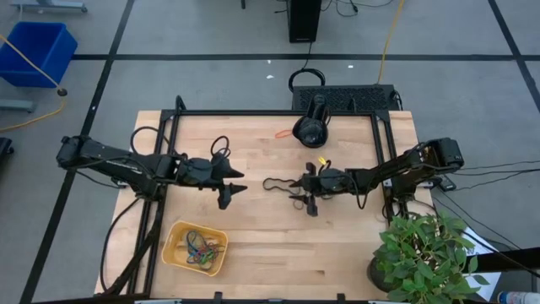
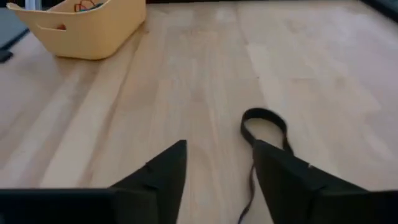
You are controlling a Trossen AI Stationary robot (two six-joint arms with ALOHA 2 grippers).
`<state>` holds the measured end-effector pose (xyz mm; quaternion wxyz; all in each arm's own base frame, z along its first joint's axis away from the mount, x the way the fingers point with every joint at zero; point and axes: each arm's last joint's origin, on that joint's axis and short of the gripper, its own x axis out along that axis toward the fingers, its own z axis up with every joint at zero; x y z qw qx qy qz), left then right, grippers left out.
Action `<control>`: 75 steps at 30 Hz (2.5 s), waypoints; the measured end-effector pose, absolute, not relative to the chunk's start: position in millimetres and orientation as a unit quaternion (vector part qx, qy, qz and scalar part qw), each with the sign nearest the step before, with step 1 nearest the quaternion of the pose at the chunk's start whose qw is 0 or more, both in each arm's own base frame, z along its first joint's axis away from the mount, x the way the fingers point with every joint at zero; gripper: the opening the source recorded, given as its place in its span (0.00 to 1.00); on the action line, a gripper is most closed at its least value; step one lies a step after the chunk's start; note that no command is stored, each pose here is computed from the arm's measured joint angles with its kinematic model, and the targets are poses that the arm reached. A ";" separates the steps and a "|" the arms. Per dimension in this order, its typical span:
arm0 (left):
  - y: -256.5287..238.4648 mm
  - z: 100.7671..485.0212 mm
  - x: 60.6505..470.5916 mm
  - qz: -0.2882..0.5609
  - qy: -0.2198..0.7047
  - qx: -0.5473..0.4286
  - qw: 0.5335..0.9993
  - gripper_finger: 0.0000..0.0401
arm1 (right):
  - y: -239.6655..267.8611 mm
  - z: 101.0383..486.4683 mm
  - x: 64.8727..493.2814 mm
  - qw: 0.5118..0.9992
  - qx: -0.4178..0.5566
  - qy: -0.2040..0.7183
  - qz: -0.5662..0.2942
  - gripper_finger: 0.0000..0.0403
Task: Pick and place rubber bands into bin
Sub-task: Put the left black rubberband into the yellow bin
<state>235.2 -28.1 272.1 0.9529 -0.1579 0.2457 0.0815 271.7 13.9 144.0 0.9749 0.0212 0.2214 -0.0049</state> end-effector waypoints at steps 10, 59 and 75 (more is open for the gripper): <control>-28.1 272.1 235.2 0.082 0.246 -0.160 0.952 0.57 | 14.2 133.3 265.6 0.957 -0.071 0.282 0.019 0.54; -27.3 272.2 235.0 0.093 0.243 -0.151 0.954 0.57 | 2.8 95.4 295.0 0.931 -0.003 0.365 -0.031 0.01; -26.6 269.7 234.2 0.104 0.254 -0.135 0.952 0.57 | 4.3 202.9 293.6 0.997 0.022 0.079 -0.018 0.00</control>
